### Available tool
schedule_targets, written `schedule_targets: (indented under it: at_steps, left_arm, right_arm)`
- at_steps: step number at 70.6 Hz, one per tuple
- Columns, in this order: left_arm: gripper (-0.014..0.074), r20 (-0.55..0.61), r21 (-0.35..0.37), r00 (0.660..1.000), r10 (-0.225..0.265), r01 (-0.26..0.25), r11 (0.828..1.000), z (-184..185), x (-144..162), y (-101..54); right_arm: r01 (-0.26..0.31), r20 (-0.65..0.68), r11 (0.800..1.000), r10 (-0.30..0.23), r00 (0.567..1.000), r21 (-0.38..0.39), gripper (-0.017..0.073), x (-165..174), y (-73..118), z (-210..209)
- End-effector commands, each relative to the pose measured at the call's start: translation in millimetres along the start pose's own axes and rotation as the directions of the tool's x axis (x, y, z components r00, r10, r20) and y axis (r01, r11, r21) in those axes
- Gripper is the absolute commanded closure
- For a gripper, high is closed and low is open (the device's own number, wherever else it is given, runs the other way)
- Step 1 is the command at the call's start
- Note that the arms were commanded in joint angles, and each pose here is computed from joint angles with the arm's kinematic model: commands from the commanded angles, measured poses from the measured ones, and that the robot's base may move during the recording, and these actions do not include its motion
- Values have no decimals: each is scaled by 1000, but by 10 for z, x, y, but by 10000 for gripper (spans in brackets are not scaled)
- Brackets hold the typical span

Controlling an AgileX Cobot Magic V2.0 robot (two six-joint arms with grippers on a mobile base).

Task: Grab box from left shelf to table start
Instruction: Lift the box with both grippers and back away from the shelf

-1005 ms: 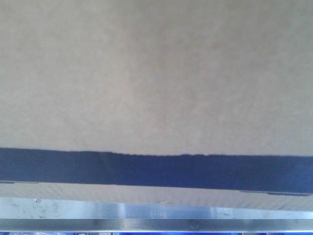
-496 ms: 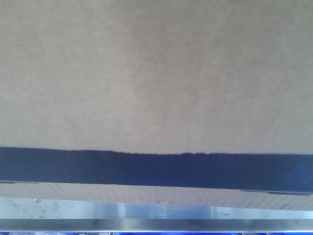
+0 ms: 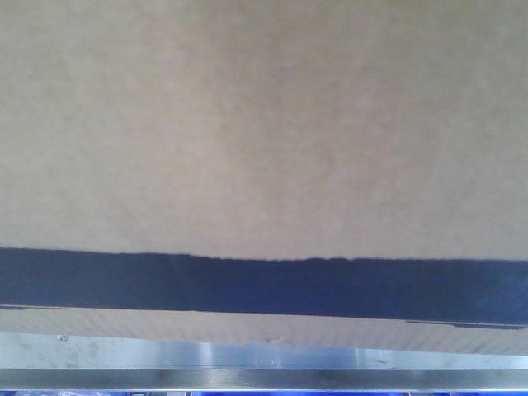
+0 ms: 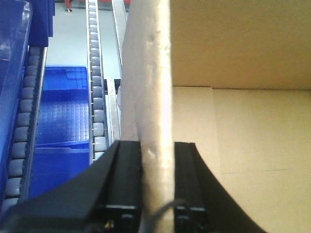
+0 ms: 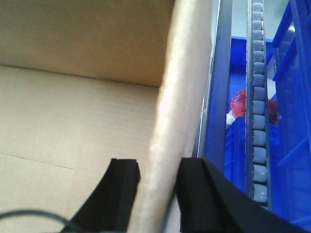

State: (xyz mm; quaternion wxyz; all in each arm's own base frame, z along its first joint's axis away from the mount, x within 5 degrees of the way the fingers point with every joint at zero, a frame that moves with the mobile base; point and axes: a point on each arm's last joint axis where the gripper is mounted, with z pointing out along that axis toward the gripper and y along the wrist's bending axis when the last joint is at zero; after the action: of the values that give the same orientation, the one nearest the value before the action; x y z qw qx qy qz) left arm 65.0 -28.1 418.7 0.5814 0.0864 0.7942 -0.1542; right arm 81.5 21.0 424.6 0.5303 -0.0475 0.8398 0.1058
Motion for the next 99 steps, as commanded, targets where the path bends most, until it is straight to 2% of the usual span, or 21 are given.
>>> schedule_targets:
  at_steps: [1,99]
  left_arm:
    - [696,152,168,976,-155,129,977,-117,-211,-149]
    - [696,150,168,976,-155,129,977,-117,-209,-149]
  right_arm:
    - [-6,181,998,18,983,-67,501,-216,70,-94]
    - [-6,181,998,18,983,-67,501,-216,70,-94]
